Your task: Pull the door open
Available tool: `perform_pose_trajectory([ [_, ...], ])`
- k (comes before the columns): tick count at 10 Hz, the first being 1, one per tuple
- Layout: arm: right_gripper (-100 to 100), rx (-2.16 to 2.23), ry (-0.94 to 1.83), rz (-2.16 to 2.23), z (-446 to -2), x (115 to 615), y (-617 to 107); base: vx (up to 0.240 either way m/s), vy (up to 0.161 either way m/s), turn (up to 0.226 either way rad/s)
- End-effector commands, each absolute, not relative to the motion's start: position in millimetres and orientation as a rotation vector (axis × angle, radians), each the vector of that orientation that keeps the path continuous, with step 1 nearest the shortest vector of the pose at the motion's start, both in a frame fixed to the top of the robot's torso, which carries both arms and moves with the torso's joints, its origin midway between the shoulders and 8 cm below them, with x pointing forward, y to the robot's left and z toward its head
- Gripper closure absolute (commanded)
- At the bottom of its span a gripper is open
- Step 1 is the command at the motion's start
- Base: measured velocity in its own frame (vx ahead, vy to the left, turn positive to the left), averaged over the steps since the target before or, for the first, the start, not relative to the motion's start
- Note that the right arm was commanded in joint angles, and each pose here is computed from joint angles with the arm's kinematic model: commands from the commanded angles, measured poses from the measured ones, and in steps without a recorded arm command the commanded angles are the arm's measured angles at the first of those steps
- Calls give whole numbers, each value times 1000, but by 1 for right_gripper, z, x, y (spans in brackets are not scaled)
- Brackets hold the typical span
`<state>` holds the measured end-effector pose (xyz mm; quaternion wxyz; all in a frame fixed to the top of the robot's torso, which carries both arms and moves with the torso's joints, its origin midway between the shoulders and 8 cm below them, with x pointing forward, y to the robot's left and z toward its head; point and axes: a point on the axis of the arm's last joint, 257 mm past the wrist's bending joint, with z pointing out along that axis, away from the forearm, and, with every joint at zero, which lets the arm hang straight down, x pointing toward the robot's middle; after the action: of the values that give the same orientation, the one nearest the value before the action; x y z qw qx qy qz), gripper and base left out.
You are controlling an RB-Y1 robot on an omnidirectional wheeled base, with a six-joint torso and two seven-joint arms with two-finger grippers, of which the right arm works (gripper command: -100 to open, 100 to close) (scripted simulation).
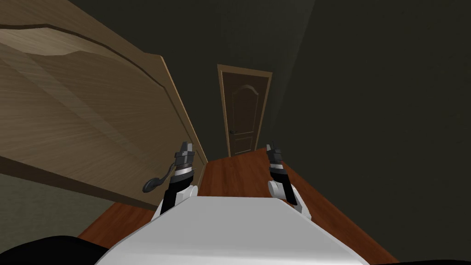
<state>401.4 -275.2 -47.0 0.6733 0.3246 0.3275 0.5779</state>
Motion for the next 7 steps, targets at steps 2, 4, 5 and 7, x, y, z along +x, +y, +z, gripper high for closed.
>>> perform_pose_trajectory([
  [2, -100, 751, 771, 1307, -68, 415, -273, 92, 40, 58],
  [4, -100, 764, 794, 1311, -82, 425, -272, 106, 45, 55],
  [5, -100, 767, 797, 1310, -84, 425, -272, 68, 25, 23],
  [7, -100, 785, 825, 1312, -102, 436, -271, 67, 21, 54],
])
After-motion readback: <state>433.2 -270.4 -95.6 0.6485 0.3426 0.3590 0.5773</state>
